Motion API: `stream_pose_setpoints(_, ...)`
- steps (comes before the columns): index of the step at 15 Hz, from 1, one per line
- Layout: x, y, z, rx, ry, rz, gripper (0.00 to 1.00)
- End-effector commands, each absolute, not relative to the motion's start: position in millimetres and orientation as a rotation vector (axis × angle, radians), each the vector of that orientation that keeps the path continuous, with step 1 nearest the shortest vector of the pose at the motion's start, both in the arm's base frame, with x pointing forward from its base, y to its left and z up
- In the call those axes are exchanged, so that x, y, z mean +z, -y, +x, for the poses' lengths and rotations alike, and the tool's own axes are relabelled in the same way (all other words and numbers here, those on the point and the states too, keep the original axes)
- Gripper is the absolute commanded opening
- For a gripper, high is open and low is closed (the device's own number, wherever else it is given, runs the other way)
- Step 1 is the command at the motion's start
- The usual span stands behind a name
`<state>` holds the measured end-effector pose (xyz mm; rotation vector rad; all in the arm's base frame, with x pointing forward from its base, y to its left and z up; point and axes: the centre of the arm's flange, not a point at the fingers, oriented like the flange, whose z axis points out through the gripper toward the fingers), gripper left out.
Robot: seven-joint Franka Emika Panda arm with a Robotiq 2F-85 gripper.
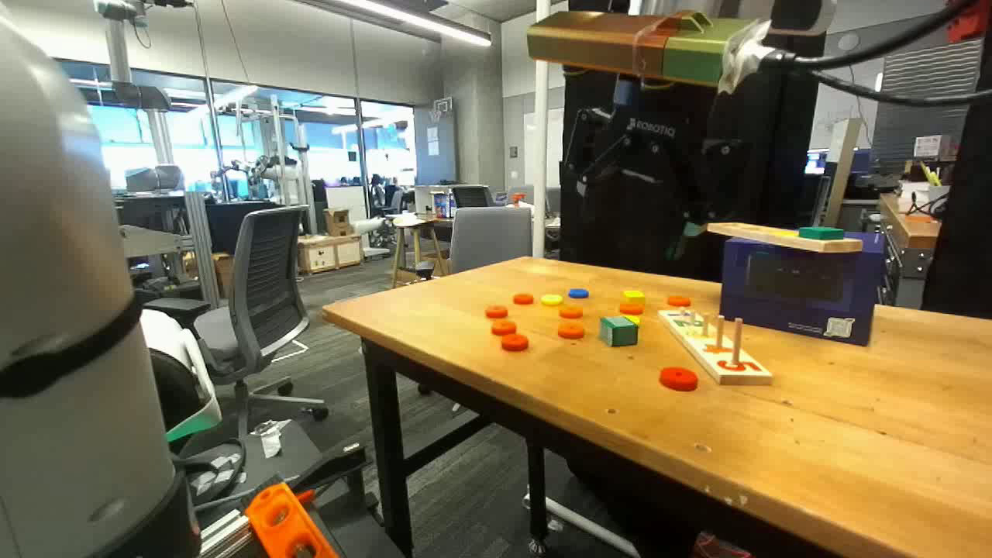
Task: Put the green cube on the wooden pallet
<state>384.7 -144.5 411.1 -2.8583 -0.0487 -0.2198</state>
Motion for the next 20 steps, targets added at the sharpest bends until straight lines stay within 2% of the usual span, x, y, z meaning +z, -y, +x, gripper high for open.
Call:
stream_pose_setpoints(1, 413.0, 145.1, 385.5, -0.226, 0.049, -2.859, 1.0)
stream_pose_setpoints(15, 415.4, 145.7, 386.3, -0.231, 0.043, -2.859, 1.0)
stream_pose_setpoints(20, 422.0, 127.4, 393.4, -0.121, -0.172, -2.894, 1.0)
